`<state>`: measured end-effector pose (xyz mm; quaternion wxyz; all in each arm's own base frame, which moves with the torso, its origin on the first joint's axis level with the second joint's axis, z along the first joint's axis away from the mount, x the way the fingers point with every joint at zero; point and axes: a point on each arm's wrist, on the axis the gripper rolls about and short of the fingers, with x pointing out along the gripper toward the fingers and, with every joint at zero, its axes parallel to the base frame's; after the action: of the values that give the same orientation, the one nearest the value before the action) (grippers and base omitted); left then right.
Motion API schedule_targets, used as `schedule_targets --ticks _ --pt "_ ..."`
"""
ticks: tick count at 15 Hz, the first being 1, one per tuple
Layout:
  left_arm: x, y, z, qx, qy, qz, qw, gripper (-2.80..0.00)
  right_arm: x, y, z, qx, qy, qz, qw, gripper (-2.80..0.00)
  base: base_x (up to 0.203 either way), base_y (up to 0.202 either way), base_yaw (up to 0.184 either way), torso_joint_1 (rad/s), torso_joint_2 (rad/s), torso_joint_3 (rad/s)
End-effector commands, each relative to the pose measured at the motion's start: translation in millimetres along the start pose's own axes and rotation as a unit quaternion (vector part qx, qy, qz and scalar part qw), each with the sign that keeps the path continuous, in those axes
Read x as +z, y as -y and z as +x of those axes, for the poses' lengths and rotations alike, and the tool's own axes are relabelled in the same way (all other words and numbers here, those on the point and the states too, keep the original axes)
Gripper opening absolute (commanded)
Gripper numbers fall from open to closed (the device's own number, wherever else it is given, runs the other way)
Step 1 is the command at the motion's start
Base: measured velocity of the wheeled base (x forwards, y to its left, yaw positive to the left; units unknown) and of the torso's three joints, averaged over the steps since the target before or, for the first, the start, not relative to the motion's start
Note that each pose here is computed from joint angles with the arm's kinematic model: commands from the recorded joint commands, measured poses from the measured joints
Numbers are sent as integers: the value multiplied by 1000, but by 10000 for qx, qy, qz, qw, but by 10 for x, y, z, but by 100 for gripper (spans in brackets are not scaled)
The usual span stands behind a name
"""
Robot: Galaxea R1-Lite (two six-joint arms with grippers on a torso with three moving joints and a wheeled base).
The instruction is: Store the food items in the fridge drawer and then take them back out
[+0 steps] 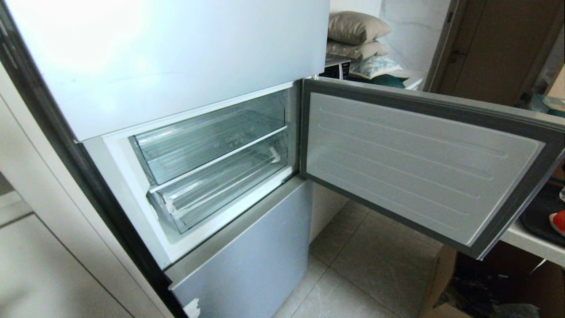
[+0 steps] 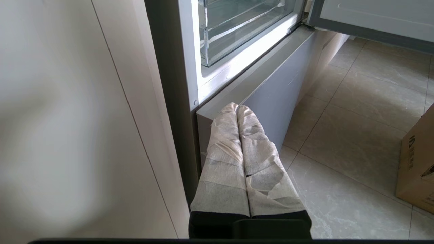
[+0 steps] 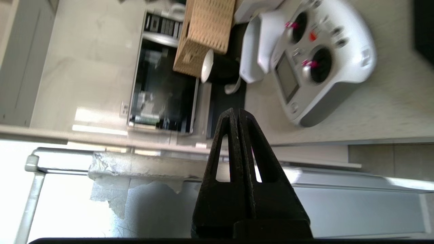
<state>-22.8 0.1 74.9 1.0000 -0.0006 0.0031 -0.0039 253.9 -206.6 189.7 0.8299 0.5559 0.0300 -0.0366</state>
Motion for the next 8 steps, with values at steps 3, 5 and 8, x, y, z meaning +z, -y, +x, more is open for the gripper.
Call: schedule_targets --ticks 3,5,8 --pt "0 0 0 1 0 -1 10000 -280 0 -68 79 240 -281 3 9993 -280 0 0 0 0 0 0" --pt "0 0 0 1 0 -1 10000 -280 -27 -78 63 324 -561 43 9979 -280 0 0 0 0 0 0" --pt "0 0 0 1 0 -1 10000 -280 -104 -116 -22 252 -1048 308 9937 -280 0 0 0 0 0 0"
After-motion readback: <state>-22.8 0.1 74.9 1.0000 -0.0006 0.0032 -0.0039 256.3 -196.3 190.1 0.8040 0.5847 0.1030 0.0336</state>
